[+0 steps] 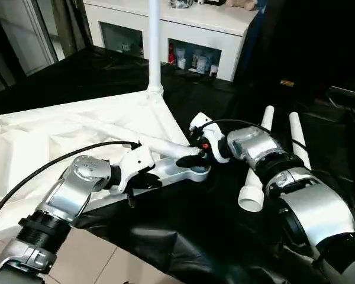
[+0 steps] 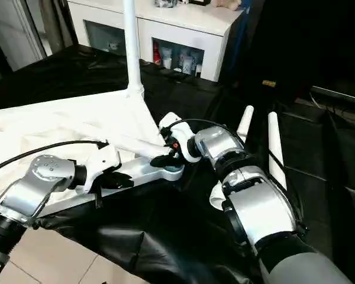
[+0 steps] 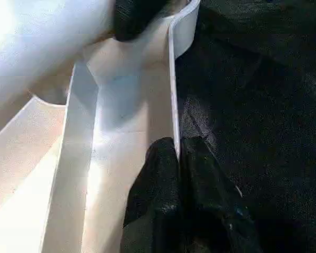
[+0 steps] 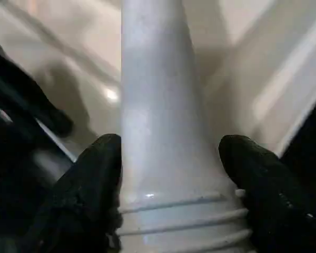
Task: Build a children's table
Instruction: Insert table leg to table base
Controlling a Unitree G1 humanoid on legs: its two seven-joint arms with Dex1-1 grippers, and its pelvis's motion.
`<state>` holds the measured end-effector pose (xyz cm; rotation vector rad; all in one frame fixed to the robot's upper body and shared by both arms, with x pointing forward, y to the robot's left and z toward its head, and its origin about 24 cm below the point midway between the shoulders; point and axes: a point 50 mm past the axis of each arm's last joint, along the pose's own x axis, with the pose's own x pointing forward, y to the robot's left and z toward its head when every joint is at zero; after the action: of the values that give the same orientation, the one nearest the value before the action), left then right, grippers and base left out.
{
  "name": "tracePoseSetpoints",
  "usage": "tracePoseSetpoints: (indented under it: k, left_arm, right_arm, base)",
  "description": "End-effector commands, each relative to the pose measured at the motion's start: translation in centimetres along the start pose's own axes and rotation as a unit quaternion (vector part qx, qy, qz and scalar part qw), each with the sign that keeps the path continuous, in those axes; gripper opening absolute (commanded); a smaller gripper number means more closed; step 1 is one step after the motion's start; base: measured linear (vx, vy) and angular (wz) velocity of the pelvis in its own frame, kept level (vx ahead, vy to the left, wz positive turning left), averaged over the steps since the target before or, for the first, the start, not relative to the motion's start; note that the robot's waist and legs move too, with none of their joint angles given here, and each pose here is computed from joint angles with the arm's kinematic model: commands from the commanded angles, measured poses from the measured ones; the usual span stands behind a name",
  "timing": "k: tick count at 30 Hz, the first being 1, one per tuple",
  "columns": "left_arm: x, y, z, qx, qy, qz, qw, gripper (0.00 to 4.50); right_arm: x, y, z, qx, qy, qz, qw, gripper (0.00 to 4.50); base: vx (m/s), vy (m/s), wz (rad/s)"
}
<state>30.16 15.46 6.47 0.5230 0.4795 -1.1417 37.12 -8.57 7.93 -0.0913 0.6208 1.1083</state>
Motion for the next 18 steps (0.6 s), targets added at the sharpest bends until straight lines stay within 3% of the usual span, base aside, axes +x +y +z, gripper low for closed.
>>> tracePoseSetpoints:
  k: [1,2,3,4,5,7,8,10,11,12,13,14,16,18]
  left_arm:
    - [-0.1,0.0,1.1,0.024,-0.024,0.01,0.999,0.0]
    - [-0.2,0.1,1.2,0.021,-0.03,0.013,0.999,0.45]
    - [-0.4,0.1,1.4,0.013,-0.046,0.012,0.999,0.57]
    - [-1.0,0.0,1.8,0.008,-0.071,0.002,0.997,0.57]
    - [-1.0,0.0,1.8,0.008,-0.071,0.002,0.997,0.57]
    - [-1.6,0.2,2.2,0.01,-0.089,0.007,0.996,0.83]
    - [-1.6,0.2,2.2,0.01,-0.089,0.007,0.996,0.95]
    - [-2.8,1.0,3.5,-0.015,-0.146,0.028,0.989,1.01]
    - [-3.9,2.0,4.9,-0.054,-0.21,0.055,0.975,1.1]
    - [-3.9,2.0,4.9,-0.054,-0.21,0.055,0.975,1.1]
    - [-4.7,2.9,6.1,-0.09,-0.261,0.074,0.958,1.4]
    - [-5.0,3.1,6.4,-0.102,-0.278,0.078,0.952,1.45]
    - [-5.4,4.1,7.2,-0.185,-0.342,0.081,0.918,1.49]
    - [-5.2,4.4,7.4,-0.228,-0.37,0.082,0.897,1.73]
  right_arm:
    - [-0.8,-0.3,1.0,0.019,-0.063,0.0,0.998,2.76]
    - [-0.9,-0.4,1.0,0.028,-0.078,0.0,0.997,2.76]
    - [-1.2,-0.6,1.1,0.047,-0.112,-0.003,0.993,2.76]
    - [-1.6,-0.8,1.3,0.075,-0.169,-0.005,0.983,2.76]
    - [-1.7,-0.8,1.3,0.076,-0.171,-0.005,0.982,2.76]
    - [-2.0,-1.0,1.4,0.104,-0.223,-0.003,0.969,2.76]
    - [-2.0,-1.0,1.4,0.104,-0.223,-0.003,0.969,2.76]
    - [-2.6,-0.9,1.4,0.129,-0.288,0.012,0.949,2.76]
    - [-3.0,-0.5,1.3,0.121,-0.317,0.018,0.94,2.76]
    - [-3.0,-0.5,1.3,0.121,-0.317,0.018,0.94,2.76]
    - [-3.3,-0.1,1.2,0.114,-0.334,0.019,0.935,2.76]
    - [-3.4,0.1,1.1,0.112,-0.339,0.019,0.934,2.75]
    - [-4.0,1.0,1.3,0.113,-0.375,0.02,0.92,2.75]
    - [-4.3,1.4,1.5,0.113,-0.39,0.018,0.914,2.75]
  base:
    - [0.0,0.0,0.0]
    - [0.0,0.0,0.0]
    - [0.0,0.0,0.0]
    - [0.0,0.0,0.0]
    - [0.0,0.0,0.0]
    - [0.0,0.0,0.0]
    - [0.0,0.0,0.0]
    - [0.0,0.0,0.0]
    - [0.0,0.0,0.0]
    - [0.0,0.0,0.0]
    - [0.0,0.0,0.0]
    - [0.0,0.0,0.0]
    - [0.0,0.0,0.0]
    - [0.0,0.0,0.0]
